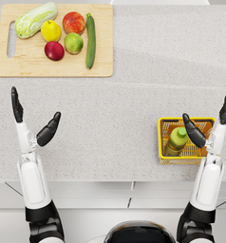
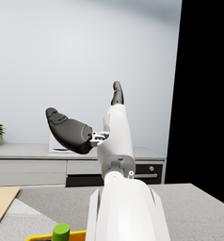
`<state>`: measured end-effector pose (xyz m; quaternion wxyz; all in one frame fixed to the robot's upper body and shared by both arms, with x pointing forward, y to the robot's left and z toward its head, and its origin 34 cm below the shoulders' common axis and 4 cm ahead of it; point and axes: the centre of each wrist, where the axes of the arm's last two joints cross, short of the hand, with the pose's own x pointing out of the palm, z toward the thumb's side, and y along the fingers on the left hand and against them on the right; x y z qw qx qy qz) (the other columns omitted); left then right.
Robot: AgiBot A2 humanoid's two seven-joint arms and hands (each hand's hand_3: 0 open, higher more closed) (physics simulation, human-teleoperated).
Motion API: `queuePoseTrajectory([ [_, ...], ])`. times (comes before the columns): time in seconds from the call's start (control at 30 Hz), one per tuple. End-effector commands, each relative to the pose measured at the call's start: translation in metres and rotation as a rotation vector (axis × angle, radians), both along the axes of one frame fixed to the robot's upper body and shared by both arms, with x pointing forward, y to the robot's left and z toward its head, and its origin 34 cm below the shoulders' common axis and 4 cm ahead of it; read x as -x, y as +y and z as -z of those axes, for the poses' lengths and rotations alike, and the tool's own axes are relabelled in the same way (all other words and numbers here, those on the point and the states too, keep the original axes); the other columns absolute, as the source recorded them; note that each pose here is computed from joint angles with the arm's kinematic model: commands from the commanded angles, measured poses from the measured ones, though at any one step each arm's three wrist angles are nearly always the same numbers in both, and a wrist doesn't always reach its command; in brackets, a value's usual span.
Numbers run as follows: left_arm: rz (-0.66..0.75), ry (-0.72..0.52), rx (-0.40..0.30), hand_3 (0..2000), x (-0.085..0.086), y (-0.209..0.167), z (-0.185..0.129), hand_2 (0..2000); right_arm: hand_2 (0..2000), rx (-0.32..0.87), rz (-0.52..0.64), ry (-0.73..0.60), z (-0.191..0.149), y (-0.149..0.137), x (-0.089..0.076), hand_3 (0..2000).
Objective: Pick up the green tea and place it into the yellow basket
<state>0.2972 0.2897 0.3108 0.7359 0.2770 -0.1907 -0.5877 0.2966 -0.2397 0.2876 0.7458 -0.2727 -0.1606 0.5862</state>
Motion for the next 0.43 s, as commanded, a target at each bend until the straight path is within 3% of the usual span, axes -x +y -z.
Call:
queuePoseTrajectory([
  [0.03, -0.04, 0.038, 0.041, 0, -0.0042, 0.0145, 0.0097, 0, 0, -0.018, 0.02, 0.033, 0.0072, -0.0075, -0.0062, 0],
  [0.43, -0.037, 0.056, 0.045, 0, -0.0042, 0.0132, 0.0157, 0, 0, -0.019, 0.02, 0.045, 0.0128, -0.0072, -0.0056, 0],
])
